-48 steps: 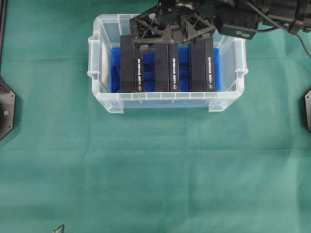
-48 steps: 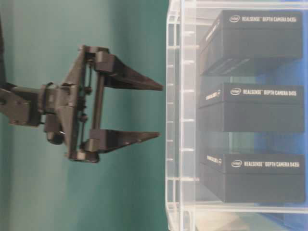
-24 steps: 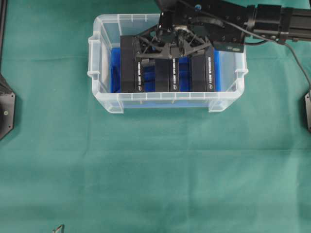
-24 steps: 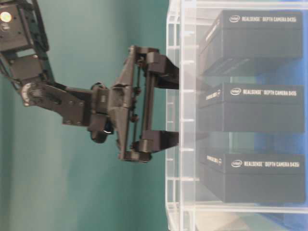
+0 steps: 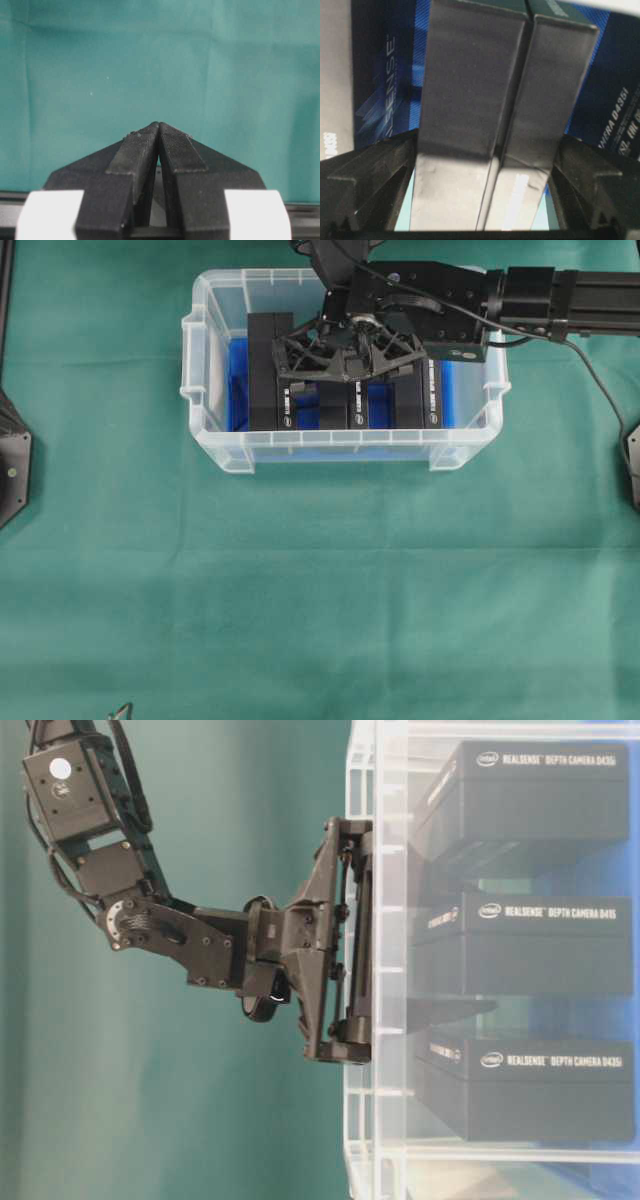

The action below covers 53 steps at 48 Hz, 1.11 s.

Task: Take the box out of the case with the right arm.
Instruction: 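Lower the right gripper around the middle box and close on it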

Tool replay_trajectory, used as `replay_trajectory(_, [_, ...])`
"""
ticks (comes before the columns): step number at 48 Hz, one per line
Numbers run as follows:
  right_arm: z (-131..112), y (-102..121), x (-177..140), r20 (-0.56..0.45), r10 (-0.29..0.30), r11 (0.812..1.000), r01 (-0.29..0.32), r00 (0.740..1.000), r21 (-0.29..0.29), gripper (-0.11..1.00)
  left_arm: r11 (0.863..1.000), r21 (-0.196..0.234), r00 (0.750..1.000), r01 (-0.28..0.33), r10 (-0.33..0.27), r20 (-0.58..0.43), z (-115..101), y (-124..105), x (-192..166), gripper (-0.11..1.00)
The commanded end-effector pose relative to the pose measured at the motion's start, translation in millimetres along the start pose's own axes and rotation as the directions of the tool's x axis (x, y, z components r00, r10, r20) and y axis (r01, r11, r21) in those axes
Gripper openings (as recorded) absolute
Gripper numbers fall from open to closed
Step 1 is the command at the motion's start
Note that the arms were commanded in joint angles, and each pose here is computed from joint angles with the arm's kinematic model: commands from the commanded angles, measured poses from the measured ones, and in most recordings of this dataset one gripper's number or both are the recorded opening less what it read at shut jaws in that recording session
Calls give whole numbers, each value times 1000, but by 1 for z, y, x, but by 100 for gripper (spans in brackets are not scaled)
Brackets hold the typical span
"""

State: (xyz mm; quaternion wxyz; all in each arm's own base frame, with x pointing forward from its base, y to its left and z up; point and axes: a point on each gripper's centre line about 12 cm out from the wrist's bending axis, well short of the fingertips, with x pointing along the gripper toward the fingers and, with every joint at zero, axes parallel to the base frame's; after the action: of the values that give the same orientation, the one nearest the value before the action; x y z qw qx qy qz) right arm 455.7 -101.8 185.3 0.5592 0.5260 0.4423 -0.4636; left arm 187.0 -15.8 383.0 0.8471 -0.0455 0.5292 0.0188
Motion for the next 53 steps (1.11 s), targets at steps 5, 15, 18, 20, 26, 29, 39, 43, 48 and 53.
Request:
replay_trajectory(5, [-1,4,-12,6,36,999,-36,999,-4,92,1000,-2,999,5,-4,35,5,0,-9,0])
replay_trajectory(15, [-1,5,-12,5,38,999,-38,999,0,92,1000,-3,999,2,-2,35,5,0,-9,0])
replay_trajectory(18, [-2,4,-11,-3,35,999,-35,999,4,92,1000,-2,999,5,-4,35,5,0,-9,0])
replay_trajectory(20, [-3,4,-11,-6,34,999,-34,999,7,92,1000,-2,999,3,-3,35,5,0,-9,0])
replay_trajectory(26, [-3,2,-8,-12,14,1000,-13,1000,18,78,1000,-2,999,3,-3,35,5,0,-9,0])
replay_trajectory(29, [-3,2,-6,-11,9,999,-8,1000,39,66,1000,-2,999,3,-3,35,5,0,-9,0])
replay_trajectory(39, [-4,2,-6,-1,8,999,-8,1000,41,66,1000,-3,999,3,-3,37,5,0,-9,0])
replay_trajectory(43, [-4,3,-7,-1,13,999,-13,1000,39,66,1000,-3,999,3,-3,35,5,0,-9,0])
replay_trajectory(48, [-4,4,-7,0,16,999,-16,1000,41,66,1000,-2,999,3,-3,35,5,0,-9,0])
replay_trajectory(53, [-4,6,-10,1,22,999,-22,1000,41,66,1000,-2,999,3,-3,35,5,0,-9,0])
